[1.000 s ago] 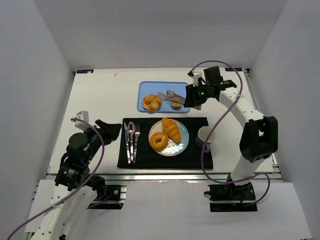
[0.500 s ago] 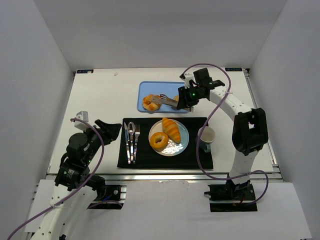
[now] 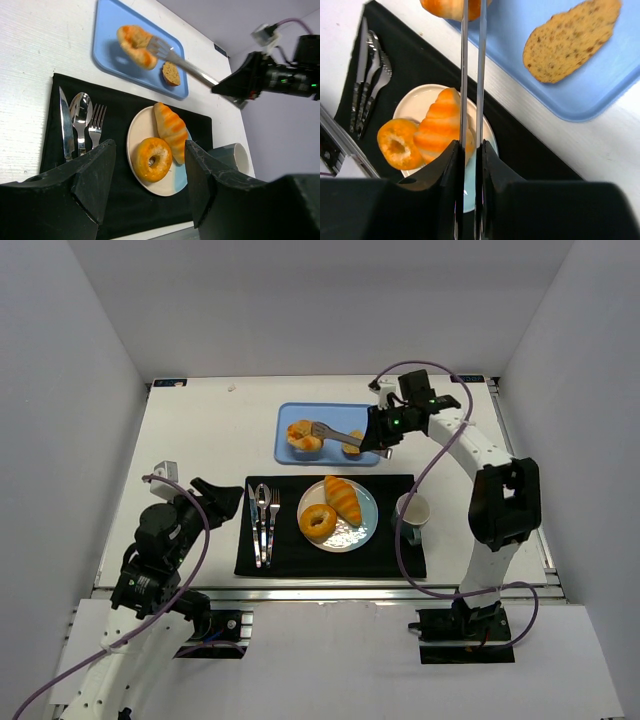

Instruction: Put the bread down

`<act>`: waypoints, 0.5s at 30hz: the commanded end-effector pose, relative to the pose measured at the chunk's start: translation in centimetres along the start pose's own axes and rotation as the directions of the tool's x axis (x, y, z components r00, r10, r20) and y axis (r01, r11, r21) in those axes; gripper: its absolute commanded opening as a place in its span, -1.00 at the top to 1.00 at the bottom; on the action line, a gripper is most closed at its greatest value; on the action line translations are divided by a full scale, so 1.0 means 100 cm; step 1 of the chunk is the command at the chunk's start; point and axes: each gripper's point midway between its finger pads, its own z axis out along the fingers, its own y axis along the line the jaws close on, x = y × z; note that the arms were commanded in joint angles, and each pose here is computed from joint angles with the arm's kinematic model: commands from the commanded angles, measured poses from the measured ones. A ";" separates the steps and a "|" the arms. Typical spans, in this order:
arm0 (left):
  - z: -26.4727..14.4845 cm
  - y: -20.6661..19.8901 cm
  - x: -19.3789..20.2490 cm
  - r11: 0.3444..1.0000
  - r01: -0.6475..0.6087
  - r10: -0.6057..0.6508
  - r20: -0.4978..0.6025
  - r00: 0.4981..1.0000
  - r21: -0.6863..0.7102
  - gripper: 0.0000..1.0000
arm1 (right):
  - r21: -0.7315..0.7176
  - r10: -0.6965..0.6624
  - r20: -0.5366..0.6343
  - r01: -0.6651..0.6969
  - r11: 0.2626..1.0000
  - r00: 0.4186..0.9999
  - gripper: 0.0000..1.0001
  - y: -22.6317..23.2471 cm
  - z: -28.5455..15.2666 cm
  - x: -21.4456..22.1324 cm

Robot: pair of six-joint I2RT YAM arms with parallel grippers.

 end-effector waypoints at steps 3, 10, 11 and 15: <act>0.003 -0.005 -0.007 1.000 -0.014 0.014 0.008 1.000 0.005 -0.34 | -0.090 -0.206 0.190 0.226 0.970 0.960 1.00 0.062 -0.086 -0.044; 0.004 -0.003 -0.003 1.000 -0.015 0.015 -0.003 1.000 0.005 -0.34 | 0.015 -0.542 0.087 0.543 0.840 0.836 1.00 0.060 -0.128 0.050; 0.005 -0.003 -0.001 1.000 -0.014 0.014 -0.006 1.000 0.007 -0.34 | 0.040 -0.602 0.070 0.601 0.799 0.796 1.00 0.057 -0.133 0.060; 0.008 -0.002 0.004 1.000 -0.008 0.008 -0.020 1.000 0.017 -0.34 | 0.073 -0.676 0.070 0.672 0.737 0.733 1.00 0.067 -0.157 0.095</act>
